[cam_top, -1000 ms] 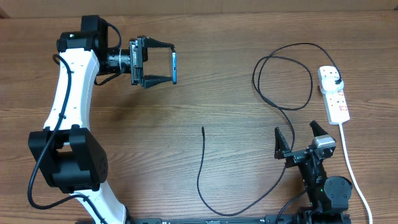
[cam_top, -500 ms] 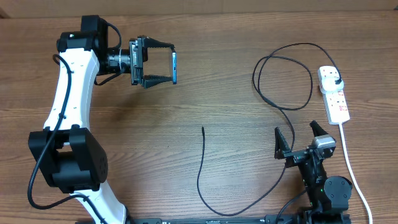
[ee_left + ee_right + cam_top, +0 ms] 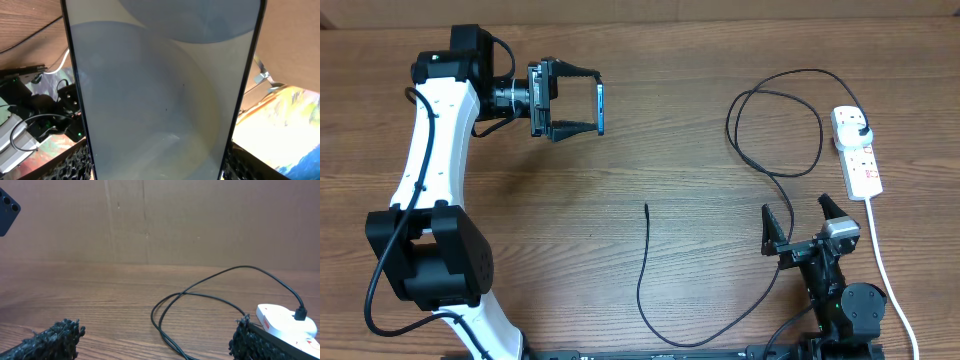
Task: Plug charger to phone and switch on socket
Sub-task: 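Rotate the held phone with the left gripper, screen facing right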
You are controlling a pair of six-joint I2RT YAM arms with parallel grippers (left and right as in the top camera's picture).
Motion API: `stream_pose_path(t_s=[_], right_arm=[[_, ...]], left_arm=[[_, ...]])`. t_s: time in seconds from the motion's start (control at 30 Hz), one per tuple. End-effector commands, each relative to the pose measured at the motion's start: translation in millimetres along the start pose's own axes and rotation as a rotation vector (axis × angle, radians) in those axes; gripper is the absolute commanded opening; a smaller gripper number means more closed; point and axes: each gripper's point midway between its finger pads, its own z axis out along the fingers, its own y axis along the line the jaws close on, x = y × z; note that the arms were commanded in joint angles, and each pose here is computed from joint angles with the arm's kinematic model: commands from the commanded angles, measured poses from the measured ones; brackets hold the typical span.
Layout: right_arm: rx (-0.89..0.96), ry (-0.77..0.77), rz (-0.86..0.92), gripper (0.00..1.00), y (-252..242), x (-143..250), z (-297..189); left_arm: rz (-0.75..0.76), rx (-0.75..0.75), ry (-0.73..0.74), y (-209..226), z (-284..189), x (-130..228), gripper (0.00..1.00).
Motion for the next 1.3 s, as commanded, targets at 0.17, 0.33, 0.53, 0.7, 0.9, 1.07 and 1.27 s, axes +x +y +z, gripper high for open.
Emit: stream_pose_path(t_s=[0.17, 0.33, 0.53, 0.7, 0.9, 1.07, 1.27], right_arm=[[0.010, -0.003, 0.005, 1.00, -2.2, 2.0, 0.0], [0.010, -0.003, 0.005, 1.00, -2.2, 2.0, 0.0], [0.010, -0.003, 0.005, 1.00, -2.2, 2.0, 0.0], [0.010, -0.003, 0.005, 1.00, -2.2, 2.0, 0.0], [0.010, -0.003, 0.005, 1.00, -2.2, 2.0, 0.0], [0.010, -0.003, 0.005, 1.00, -2.2, 2.0, 0.0], [0.010, -0.003, 0.005, 1.00, -2.2, 2.0, 0.0]], left_arm=[[0.049, 0.029, 0.045, -12.0, -0.7, 26.1, 0.04], [0.049, 0.029, 0.045, -12.0, -0.7, 26.1, 0.04], [0.049, 0.029, 0.045, -12.0, -0.7, 26.1, 0.04], [0.058, 0.029, 0.045, -11.9, -0.7, 26.0, 0.04], [0.060, 0.029, 0.045, -11.9, -0.7, 26.0, 0.04], [0.060, 0.029, 0.045, -11.9, -0.7, 26.0, 0.04], [0.060, 0.013, 0.017, -9.2, -0.5, 21.2, 0.04]])
